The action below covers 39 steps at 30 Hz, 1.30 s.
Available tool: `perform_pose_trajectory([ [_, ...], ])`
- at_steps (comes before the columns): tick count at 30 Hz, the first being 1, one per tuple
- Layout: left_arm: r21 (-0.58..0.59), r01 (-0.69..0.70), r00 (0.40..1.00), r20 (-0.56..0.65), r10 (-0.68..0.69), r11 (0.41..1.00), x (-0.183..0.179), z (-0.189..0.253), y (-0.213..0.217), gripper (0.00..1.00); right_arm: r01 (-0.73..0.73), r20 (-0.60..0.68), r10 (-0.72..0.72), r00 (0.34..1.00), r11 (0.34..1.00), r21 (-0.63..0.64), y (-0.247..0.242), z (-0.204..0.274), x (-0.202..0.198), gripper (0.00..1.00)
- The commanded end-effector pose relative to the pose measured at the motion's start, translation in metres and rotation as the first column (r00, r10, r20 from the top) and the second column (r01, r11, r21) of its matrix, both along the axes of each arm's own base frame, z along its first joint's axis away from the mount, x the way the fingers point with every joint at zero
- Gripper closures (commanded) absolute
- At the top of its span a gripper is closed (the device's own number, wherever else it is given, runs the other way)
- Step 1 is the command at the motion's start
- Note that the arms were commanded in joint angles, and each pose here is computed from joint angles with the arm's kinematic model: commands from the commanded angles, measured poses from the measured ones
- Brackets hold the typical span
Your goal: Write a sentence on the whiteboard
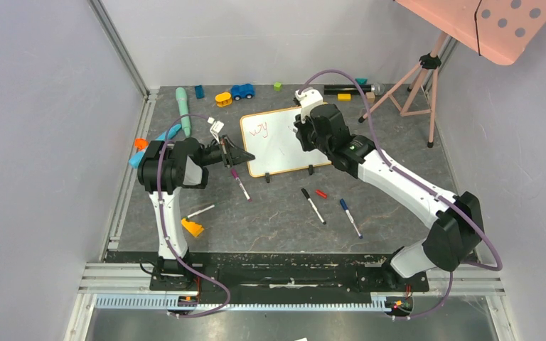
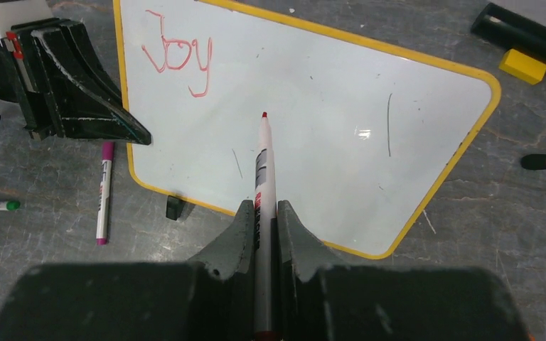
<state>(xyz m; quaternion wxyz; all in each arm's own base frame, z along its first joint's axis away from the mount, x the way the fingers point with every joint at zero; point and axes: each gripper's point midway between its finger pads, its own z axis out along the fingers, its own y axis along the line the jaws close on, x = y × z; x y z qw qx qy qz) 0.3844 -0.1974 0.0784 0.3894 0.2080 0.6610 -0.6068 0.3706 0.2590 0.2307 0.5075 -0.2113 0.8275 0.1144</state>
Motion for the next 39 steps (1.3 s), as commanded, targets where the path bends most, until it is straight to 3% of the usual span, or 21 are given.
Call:
perform_pose_trajectory([
  [1,0.014,0.083,0.995,0.061,-0.083,0.996,-0.017,-0.003,-0.007,0.98,0.03,0.078,-0.03,0.996,1.0,0.004,-0.007,0.022,0.007,1.0],
  [19,0.052,0.06,0.983,0.17,-0.068,0.997,-0.034,-0.006,-0.012,0.98,0.0,0.084,0.0,0.996,1.0,-0.011,0.002,0.014,0.015,1.0],
  [26,0.068,0.108,0.968,0.218,-0.121,0.992,-0.045,-0.002,-0.011,0.98,-0.043,0.091,0.045,0.995,0.999,-0.018,0.011,0.015,0.017,1.0],
  [39,0.035,0.132,0.987,0.089,-0.135,0.991,-0.032,-0.012,-0.013,0.98,-0.076,0.11,0.073,0.991,0.997,0.023,0.024,0.022,0.022,1.0],
])
